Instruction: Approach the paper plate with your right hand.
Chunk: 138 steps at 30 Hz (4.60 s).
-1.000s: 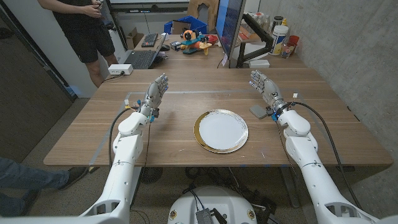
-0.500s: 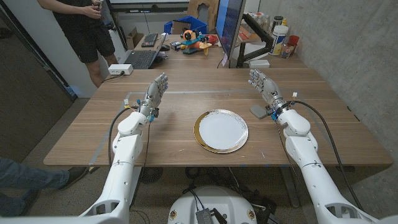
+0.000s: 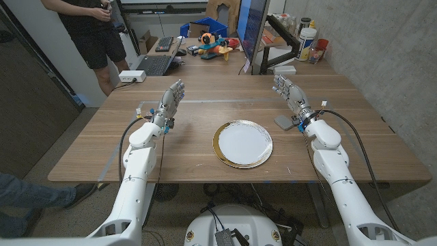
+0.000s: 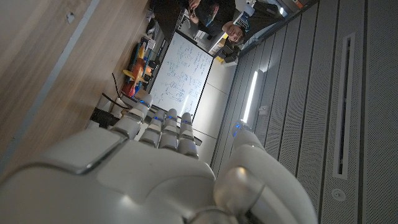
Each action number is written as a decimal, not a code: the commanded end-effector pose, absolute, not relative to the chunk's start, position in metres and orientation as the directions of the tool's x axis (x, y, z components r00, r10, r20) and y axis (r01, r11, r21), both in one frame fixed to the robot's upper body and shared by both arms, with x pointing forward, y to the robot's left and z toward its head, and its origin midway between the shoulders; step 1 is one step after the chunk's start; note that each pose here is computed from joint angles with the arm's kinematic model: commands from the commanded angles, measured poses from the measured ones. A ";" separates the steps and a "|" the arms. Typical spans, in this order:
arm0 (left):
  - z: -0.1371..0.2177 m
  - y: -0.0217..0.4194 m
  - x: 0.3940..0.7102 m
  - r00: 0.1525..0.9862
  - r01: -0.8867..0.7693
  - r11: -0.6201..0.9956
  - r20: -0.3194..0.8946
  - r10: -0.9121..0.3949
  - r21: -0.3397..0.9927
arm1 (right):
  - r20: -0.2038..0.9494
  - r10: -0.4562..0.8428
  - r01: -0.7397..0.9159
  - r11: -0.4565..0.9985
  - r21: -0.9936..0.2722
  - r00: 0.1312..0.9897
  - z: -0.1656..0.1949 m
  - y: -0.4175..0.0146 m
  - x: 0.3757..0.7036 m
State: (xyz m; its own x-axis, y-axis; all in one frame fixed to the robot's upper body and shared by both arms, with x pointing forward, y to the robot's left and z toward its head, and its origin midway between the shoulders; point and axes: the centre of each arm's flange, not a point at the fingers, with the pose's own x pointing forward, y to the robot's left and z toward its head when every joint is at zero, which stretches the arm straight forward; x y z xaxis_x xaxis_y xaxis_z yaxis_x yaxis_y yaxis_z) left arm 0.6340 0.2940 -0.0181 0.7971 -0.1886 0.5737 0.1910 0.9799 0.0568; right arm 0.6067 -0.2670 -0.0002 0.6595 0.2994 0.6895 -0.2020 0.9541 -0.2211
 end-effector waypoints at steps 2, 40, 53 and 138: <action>-0.017 0.293 0.634 0.798 0.188 0.980 0.573 -0.188 0.059 | 0.698 0.303 -0.193 0.953 -0.235 0.648 -0.002 -0.265 0.605; -0.015 0.291 0.630 0.799 0.180 0.981 0.571 -0.188 0.070 | 0.714 0.347 -0.160 0.935 -0.317 0.609 0.000 -0.259 0.593; -0.015 0.290 0.629 0.803 0.177 0.981 0.565 -0.188 0.074 | 0.698 0.378 -0.148 0.918 -0.368 0.608 0.003 -0.259 0.589; -0.006 0.281 0.627 0.808 0.170 0.978 0.552 -0.207 0.119 | 0.666 0.442 -0.046 0.851 -0.524 0.601 -0.012 -0.252 0.572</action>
